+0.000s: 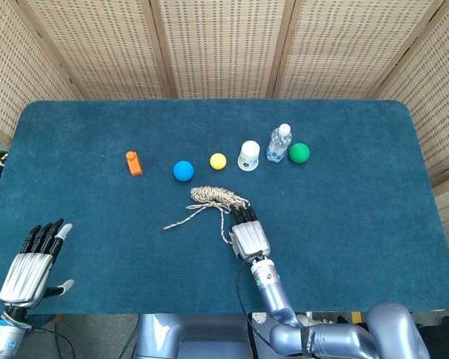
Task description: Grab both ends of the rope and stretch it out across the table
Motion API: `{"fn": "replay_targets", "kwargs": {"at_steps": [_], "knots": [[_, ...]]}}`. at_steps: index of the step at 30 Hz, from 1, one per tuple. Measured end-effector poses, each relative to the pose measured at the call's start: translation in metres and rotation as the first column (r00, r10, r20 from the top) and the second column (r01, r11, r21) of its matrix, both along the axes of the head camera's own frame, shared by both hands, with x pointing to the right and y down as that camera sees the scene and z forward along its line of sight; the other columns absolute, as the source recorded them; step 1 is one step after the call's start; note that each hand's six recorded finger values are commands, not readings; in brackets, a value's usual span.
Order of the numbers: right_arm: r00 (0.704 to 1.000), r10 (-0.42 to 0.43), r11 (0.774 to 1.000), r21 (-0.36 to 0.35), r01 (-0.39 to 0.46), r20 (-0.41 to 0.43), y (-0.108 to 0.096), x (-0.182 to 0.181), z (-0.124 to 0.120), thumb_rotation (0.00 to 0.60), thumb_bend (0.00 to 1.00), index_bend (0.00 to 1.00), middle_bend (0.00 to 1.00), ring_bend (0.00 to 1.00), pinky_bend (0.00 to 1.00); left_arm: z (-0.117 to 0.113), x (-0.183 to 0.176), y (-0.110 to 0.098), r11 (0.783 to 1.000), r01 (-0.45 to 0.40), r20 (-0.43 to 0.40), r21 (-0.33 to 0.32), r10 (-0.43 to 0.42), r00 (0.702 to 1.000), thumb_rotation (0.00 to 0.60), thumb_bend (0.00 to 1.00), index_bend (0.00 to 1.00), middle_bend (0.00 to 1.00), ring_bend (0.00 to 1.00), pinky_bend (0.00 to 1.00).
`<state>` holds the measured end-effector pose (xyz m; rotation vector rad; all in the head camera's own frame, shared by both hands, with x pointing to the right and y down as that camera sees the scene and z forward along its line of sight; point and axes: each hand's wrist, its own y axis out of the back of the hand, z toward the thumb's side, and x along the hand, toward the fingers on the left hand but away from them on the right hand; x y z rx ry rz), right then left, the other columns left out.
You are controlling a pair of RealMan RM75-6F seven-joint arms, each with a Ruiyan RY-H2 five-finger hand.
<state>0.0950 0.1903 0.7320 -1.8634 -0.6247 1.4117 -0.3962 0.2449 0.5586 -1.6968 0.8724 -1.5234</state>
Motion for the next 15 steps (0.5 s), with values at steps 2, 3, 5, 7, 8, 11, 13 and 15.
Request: {"fn": "replay_targets", "kwargs": {"at_steps": [2, 3, 5, 7, 8, 11, 13, 15], "knots": [[1.000, -0.014, 1.000, 0.028, 0.014, 0.007, -0.002, -0.002, -0.003, 0.600, 0.44, 0.65, 0.00, 0.00, 0.00, 0.001, 0.000, 0.000, 1.000, 0.002, 0.001, -0.002, -0.002, 1.000, 0.600, 0.00, 0.00, 0.00, 0.00, 0.00], [1.000, -0.019, 0.999, 0.039, 0.019, 0.011, -0.003, -0.002, -0.005, 0.600, 0.45, 0.65, 0.00, 0.00, 0.00, 0.001, 0.000, 0.000, 1.000, 0.003, 0.002, -0.004, -0.003, 1.000, 0.600, 0.00, 0.00, 0.00, 0.00, 0.00], [0.999, -0.029, 0.998, 0.060, 0.028, 0.015, -0.005, -0.003, -0.008, 0.600, 0.45, 0.66, 0.00, 0.00, 0.00, 0.002, 0.000, -0.001, 1.000, 0.003, 0.002, -0.006, -0.003, 1.000, 0.600, 0.00, 0.00, 0.00, 0.00, 0.00], [0.999, -0.038, 0.996, 0.077, 0.036, 0.017, -0.008, -0.002, -0.011, 0.600, 0.45, 0.66, 0.00, 0.00, 0.00, 0.004, 0.000, -0.002, 1.000, 0.003, 0.001, -0.008, -0.003, 1.000, 0.600, 0.00, 0.00, 0.00, 0.00, 0.00], [0.999, -0.044, 0.995, 0.086, 0.042, 0.017, -0.009, -0.002, -0.013, 0.600, 0.45, 0.66, 0.00, 0.00, 0.00, 0.005, 0.000, -0.004, 1.000, 0.004, 0.001, -0.007, -0.004, 1.000, 0.600, 0.00, 0.00, 0.00, 0.00, 0.00], [0.997, -0.071, 0.990, 0.122, 0.068, 0.014, -0.013, 0.001, -0.019, 0.600, 0.45, 0.67, 0.00, 0.00, 0.00, 0.008, 0.001, -0.012, 1.000, 0.007, -0.002, 0.003, -0.007, 1.000, 0.600, 0.00, 0.00, 0.00, 0.00, 0.00], [0.996, -0.094, 0.985, 0.147, 0.092, 0.006, -0.016, 0.005, -0.023, 0.600, 0.45, 0.67, 0.00, 0.00, 0.00, 0.011, 0.002, -0.019, 1.000, 0.008, -0.004, 0.012, -0.008, 1.000, 0.600, 0.00, 0.00, 0.00, 0.00, 0.00], [0.993, -0.117, 0.979, 0.170, 0.116, -0.004, -0.018, 0.008, -0.025, 0.600, 0.45, 0.67, 0.00, 0.00, 0.00, 0.014, 0.005, -0.027, 1.000, 0.000, -0.001, 0.021, 0.000, 1.000, 0.600, 0.00, 0.00, 0.00, 0.00, 0.00]]}}
